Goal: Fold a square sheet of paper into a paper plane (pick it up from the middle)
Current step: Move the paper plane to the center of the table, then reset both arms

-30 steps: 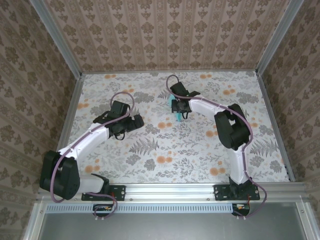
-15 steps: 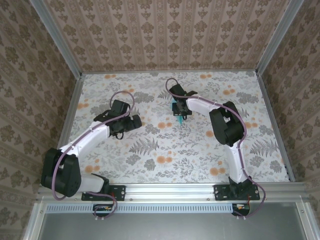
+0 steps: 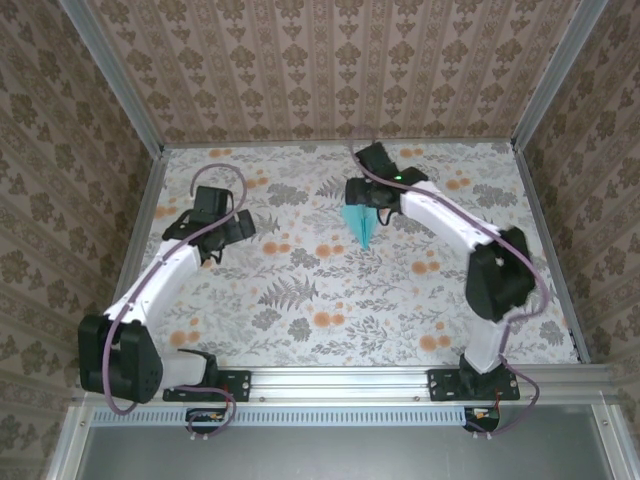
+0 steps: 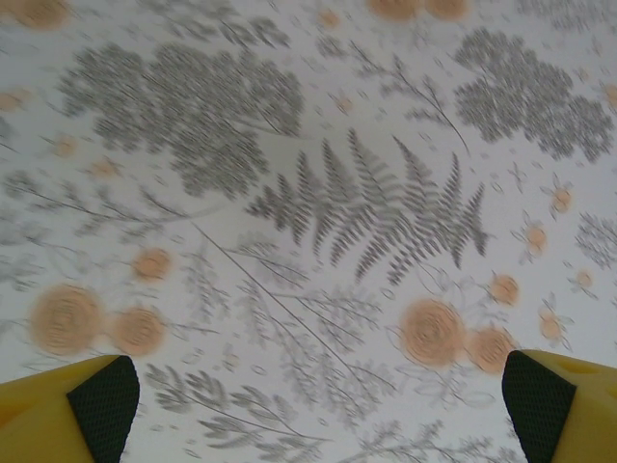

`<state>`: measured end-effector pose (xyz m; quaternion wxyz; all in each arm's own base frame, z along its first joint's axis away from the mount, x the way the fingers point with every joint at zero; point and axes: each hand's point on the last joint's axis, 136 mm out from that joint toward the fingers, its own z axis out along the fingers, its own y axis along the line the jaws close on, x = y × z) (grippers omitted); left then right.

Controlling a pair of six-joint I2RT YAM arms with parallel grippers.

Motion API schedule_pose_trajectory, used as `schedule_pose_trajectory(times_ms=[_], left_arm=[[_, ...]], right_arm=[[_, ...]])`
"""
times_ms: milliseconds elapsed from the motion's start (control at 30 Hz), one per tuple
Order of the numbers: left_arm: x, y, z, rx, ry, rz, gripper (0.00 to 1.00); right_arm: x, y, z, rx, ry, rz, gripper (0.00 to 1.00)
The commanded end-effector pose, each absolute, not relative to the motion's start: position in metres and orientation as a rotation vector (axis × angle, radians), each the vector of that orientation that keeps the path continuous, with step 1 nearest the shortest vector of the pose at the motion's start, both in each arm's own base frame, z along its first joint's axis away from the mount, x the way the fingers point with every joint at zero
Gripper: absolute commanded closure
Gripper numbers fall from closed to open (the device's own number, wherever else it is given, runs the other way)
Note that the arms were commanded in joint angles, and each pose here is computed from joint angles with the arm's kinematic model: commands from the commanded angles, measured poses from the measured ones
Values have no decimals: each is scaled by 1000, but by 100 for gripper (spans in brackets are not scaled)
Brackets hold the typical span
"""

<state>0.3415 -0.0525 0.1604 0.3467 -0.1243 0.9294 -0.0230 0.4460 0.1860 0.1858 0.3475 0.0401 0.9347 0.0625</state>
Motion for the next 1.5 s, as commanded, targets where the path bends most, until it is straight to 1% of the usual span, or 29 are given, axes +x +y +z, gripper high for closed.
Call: schedule_pose_trajectory(times_ms=[0, 100, 133, 267, 333, 500, 733, 833, 900, 933, 1133, 1467], left_arm=[[345, -19, 188, -315, 2283, 70, 0], [339, 5, 189, -358, 2214, 141, 0], [335, 14, 186, -377, 2194, 169, 0], [326, 40, 174, -450, 2119, 257, 0], [323, 50, 166, -467, 2080, 303, 0], [331, 47, 147, -376, 2014, 292, 0], [352, 20, 130, -135, 1963, 204, 0], [360, 4, 128, -24, 1922, 145, 0], [365, -4, 129, 29, 1878, 107, 0], [366, -7, 129, 50, 1867, 93, 0], [374, -8, 126, 100, 1849, 28, 0], [391, -5, 99, 106, 1861, 4, 0]], right_arm=[[439, 135, 209, 170, 2305, 5, 16], [424, 84, 219, 262, 2195, -134, 2], [416, 66, 219, 293, 2165, -184, 0], [389, 5, 219, 422, 2068, -323, 0], [375, -22, 207, 481, 2038, -408, 0], [360, -57, 168, 542, 2000, -455, 0], [374, -55, 131, 433, 1990, -412, 0], [385, -42, 126, 340, 1963, -326, 0], [391, -33, 131, 268, 1923, -256, 0], [393, -31, 121, 247, 1942, -249, 0], [401, -21, 107, 165, 1929, -105, 0], [399, -9, 99, 89, 1906, -47, 0]])
